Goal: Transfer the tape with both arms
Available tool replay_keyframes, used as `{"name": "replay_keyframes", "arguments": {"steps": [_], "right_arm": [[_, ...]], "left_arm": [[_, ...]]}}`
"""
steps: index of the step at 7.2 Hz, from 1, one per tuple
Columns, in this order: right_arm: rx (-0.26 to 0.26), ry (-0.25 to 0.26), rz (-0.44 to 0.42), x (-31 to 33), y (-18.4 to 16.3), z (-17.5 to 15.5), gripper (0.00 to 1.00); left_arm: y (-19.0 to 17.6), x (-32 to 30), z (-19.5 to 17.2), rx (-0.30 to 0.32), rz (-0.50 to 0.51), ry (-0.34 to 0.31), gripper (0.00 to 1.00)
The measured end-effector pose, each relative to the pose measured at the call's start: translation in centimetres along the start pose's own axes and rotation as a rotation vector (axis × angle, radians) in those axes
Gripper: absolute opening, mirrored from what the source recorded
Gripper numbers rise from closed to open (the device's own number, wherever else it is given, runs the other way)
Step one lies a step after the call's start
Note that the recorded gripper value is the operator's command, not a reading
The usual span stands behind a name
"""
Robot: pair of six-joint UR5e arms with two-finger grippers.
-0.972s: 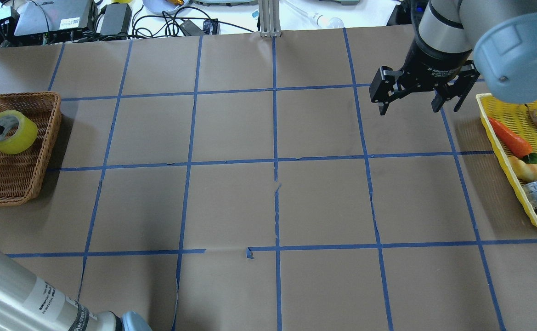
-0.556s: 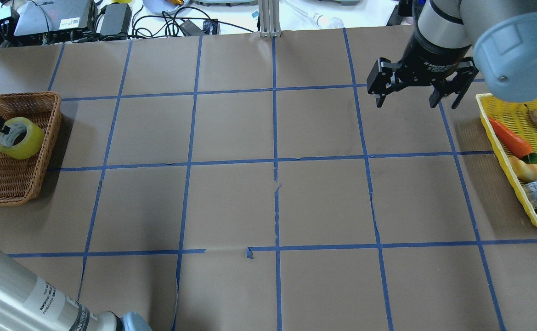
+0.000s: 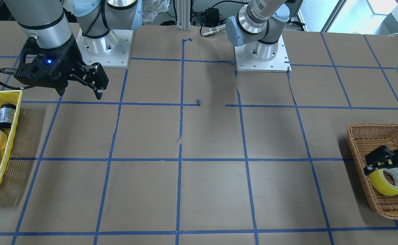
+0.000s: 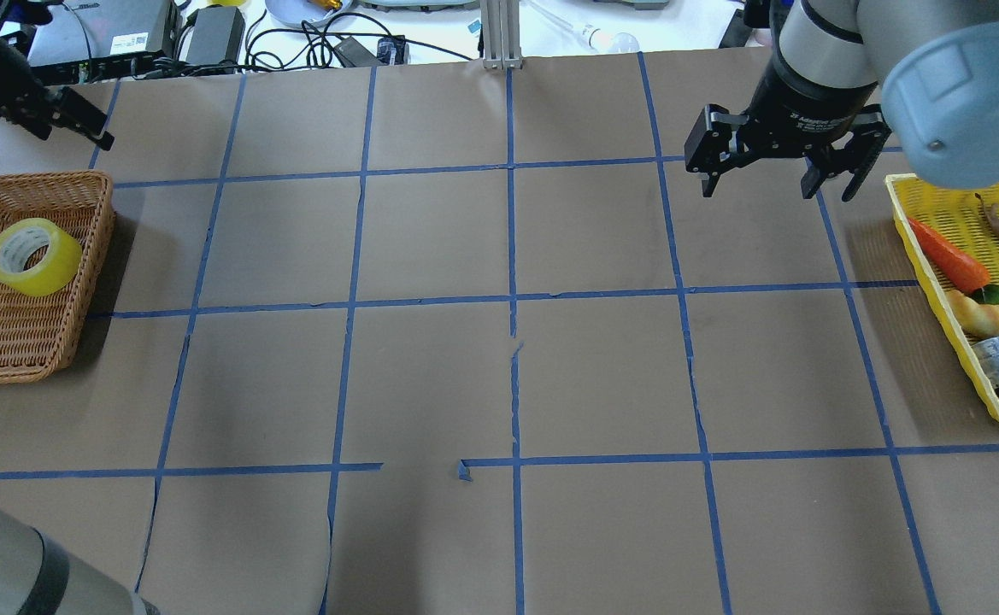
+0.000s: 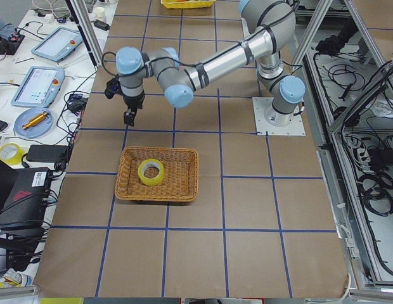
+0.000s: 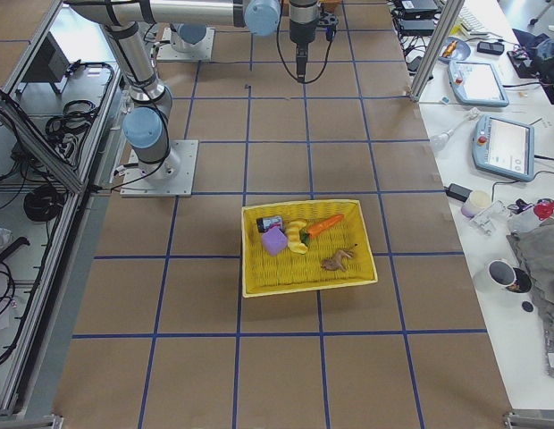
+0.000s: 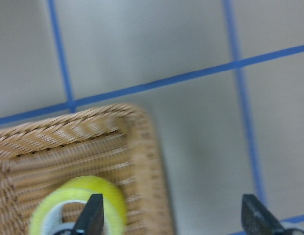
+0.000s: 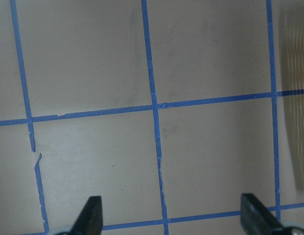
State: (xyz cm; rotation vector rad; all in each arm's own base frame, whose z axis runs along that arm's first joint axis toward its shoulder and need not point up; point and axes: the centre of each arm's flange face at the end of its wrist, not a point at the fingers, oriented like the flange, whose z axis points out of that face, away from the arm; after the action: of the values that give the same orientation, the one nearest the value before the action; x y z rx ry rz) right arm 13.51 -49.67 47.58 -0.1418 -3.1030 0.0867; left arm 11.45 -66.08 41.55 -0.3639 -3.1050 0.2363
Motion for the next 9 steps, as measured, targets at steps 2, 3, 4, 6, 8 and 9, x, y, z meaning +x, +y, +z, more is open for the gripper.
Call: {"name": "replay_keyframes", "arguments": {"steps": [2, 3, 4, 6, 8, 9], "right_arm": [[-0.001, 0.007, 0.001, 0.1, 0.0, 0.1, 1.0], [-0.002, 0.008, 0.002, 0.2, 0.0, 0.1, 1.0], [-0.002, 0.009, 0.002, 0.2, 0.0, 0.1, 1.0], [-0.002, 0.01, 0.003, 0.2, 0.0, 0.1, 1.0], [-0.002, 0.01, 0.003, 0.2, 0.0, 0.1, 1.0], [-0.004, 0.011, 0.003, 0.2, 0.0, 0.1, 1.0]], "left_arm": [[0.2, 12.7, -4.7, 0.018, -0.039, 0.013, 1.0], [1.8, 18.7, -6.1, 0.018, -0.083, 0.026, 1.0], [4.2, 23.4, -7.5, 0.024, -0.108, 0.034, 1.0], [8.5, 27.4, -9.7, 0.023, -0.127, 0.03, 1.0], [10.2, 27.6, -10.7, -0.016, -0.174, -0.026, 1.0], [10.5, 27.4, -11.0, -0.033, -0.22, -0.04, 1.0]]}}
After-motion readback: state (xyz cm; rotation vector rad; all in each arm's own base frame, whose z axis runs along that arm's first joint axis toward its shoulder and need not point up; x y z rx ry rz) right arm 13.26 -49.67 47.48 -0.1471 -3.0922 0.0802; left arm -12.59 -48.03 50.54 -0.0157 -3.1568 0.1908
